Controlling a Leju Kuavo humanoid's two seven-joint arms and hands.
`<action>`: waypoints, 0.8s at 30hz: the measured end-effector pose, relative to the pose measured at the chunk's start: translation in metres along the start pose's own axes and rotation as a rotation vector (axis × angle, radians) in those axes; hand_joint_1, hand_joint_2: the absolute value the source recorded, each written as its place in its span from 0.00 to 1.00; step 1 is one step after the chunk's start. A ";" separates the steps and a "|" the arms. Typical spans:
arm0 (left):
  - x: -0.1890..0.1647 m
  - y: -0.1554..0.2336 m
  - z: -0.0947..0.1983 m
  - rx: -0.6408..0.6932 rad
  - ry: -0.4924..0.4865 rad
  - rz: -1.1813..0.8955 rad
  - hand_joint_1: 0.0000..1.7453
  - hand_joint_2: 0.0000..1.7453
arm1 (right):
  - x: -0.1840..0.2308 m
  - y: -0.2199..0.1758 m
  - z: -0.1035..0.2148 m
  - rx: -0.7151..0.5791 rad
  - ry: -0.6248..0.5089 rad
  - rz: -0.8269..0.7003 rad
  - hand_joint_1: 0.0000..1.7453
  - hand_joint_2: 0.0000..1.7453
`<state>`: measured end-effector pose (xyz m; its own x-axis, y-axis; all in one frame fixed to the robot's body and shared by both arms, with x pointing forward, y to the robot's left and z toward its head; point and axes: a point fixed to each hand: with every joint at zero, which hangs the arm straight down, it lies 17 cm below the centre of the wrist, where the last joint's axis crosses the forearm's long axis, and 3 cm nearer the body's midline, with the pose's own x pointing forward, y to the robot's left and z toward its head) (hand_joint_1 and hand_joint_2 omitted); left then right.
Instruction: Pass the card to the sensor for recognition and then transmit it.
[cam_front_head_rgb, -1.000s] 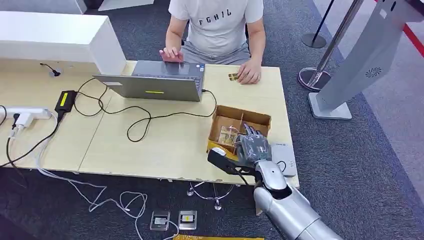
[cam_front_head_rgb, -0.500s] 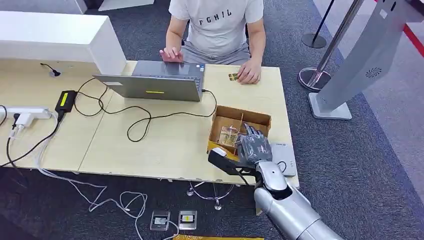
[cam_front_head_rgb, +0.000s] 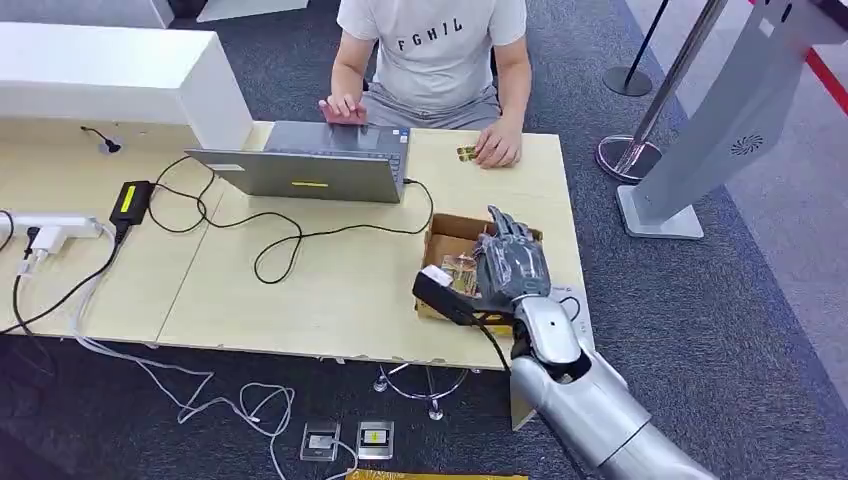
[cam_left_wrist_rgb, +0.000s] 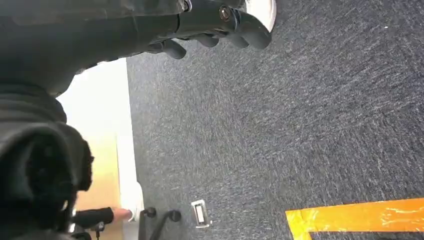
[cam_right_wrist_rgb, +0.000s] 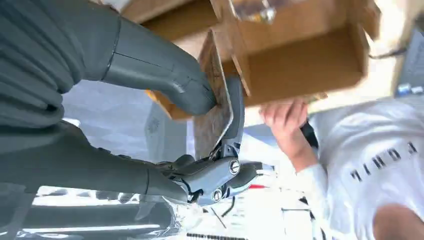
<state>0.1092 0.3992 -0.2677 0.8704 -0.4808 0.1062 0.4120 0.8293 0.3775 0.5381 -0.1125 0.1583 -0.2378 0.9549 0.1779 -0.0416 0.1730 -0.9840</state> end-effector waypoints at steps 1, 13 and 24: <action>0.000 0.000 0.000 -0.001 0.000 -0.001 0.00 0.00 | 0.002 -0.005 -0.001 -0.008 -0.005 0.000 1.00 1.00; 0.001 -0.001 0.000 -0.004 -0.003 -0.003 0.00 0.00 | 0.011 -0.030 -0.003 -0.080 -0.044 -0.008 1.00 1.00; 0.001 0.000 0.000 -0.001 -0.007 -0.014 0.00 0.00 | 0.014 -0.054 -0.010 -0.141 -0.056 0.022 1.00 1.00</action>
<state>0.1098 0.3984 -0.2676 0.8629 -0.4939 0.1072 0.4240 0.8228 0.3784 0.5465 -0.1060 0.2140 -0.2915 0.9444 0.1524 0.0999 0.1885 -0.9770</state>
